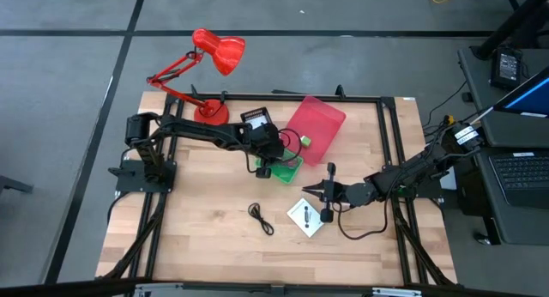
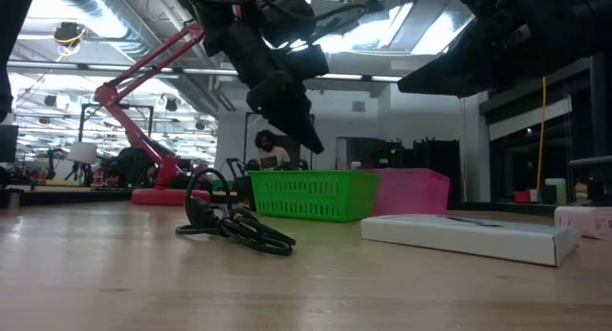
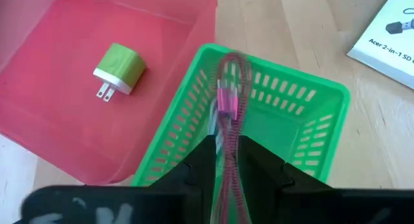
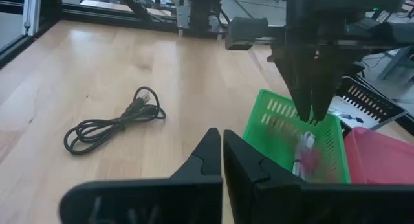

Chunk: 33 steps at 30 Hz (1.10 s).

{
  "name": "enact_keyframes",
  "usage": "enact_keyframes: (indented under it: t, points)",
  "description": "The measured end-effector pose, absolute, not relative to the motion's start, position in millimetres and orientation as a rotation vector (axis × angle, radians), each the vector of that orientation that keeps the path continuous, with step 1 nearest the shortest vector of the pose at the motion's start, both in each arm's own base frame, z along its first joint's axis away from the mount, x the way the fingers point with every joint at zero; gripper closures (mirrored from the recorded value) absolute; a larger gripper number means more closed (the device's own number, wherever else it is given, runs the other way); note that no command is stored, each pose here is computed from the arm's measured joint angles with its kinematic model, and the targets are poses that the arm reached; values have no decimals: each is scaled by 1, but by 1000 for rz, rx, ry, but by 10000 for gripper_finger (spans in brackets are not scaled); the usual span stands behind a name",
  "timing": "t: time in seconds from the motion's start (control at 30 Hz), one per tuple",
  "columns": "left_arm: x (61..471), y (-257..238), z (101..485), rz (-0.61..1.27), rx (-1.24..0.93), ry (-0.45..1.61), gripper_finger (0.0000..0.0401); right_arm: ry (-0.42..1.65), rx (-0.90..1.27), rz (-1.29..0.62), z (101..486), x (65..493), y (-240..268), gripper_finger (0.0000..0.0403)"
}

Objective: Pick and place items into bin
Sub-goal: Put the purple charger cable into the green bin, then put the white charger adapter into the red bin

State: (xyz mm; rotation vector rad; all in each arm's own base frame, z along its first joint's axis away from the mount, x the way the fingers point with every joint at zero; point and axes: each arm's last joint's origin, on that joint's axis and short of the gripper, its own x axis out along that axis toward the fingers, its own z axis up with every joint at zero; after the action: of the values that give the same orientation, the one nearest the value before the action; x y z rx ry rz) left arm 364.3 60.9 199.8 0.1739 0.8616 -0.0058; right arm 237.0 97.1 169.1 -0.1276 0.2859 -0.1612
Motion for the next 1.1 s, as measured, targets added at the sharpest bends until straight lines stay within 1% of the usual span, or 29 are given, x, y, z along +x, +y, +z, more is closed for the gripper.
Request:
enact_keyframes:
  t: [0.23, 0.4, 0.6, 0.77, 0.9, 1.1]
  points:
    - [365, 61, 201, -6, 184, 846, 316, 287, -128, -161, 169, 237, 97, 402]
    - [361, 58, 214, -20, 221, 815, 316, 287, -128, -161, 169, 237, 97, 402]
    - [352, 42, 239, -49, 246, 760, 335, 291, -151, -158, 169, 237, 97, 402]
    - [328, 27, 258, -112, 237, 771, 364, 289, -134, -160, 169, 237, 97, 402]
    - [302, 16, 262, -124, 194, 735, 394, 288, -125, -161, 169, 237, 97, 402]
    - [266, -1, 248, -144, 172, 620, 399, 278, -117, -161, 170, 237, 97, 402]
